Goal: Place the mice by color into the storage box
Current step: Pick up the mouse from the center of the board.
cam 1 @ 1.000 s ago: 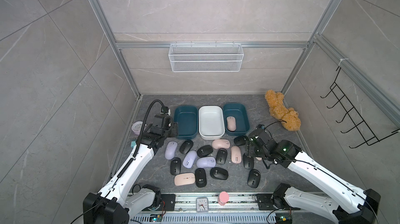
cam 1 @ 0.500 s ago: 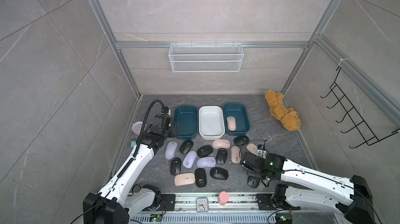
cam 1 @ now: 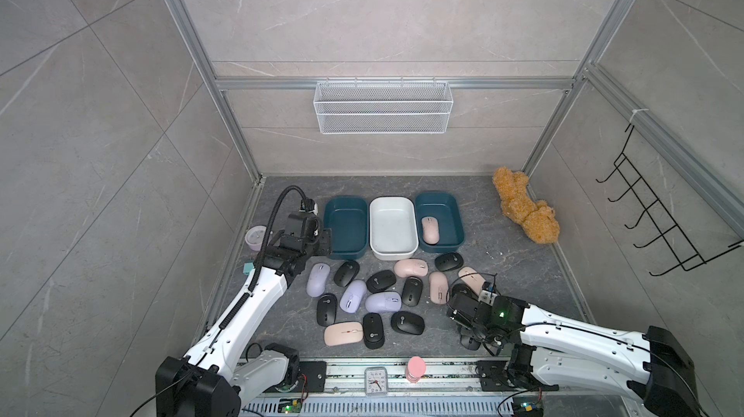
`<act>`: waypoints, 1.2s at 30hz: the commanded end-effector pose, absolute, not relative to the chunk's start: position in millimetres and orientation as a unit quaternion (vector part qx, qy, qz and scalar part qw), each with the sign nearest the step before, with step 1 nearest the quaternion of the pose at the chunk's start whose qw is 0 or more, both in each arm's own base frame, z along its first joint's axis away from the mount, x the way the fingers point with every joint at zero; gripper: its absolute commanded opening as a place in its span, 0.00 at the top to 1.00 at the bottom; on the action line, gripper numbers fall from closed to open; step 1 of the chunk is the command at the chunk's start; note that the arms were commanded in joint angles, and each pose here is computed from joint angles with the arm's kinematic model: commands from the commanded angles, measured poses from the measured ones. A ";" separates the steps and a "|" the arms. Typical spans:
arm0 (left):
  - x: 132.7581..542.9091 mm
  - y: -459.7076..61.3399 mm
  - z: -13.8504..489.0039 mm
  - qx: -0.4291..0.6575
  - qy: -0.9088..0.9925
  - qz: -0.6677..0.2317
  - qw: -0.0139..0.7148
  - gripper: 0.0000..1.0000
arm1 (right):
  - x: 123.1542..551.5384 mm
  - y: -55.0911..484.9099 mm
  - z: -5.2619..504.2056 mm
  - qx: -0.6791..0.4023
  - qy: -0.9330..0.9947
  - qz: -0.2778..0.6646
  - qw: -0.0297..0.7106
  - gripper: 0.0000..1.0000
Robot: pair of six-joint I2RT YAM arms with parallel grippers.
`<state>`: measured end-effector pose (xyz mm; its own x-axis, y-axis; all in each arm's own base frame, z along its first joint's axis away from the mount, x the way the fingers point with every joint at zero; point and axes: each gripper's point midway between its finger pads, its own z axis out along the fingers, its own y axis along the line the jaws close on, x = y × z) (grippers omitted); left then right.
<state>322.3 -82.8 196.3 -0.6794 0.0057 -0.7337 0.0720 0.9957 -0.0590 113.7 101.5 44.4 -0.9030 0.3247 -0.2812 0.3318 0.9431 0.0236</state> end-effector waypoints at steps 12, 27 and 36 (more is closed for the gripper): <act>324.9 -89.4 183.9 0.025 0.923 -0.045 0.382 0.33 | 110.3 105.3 24.0 0.166 0.977 -0.009 0.130 0.22; 326.0 -94.7 173.5 0.034 0.930 -0.045 0.364 0.32 | 110.9 105.0 9.1 0.170 0.977 -0.016 0.130 0.29; 325.8 -94.6 173.7 0.034 0.930 -0.044 0.364 0.33 | 109.3 98.7 11.5 0.171 0.976 -0.032 0.130 0.45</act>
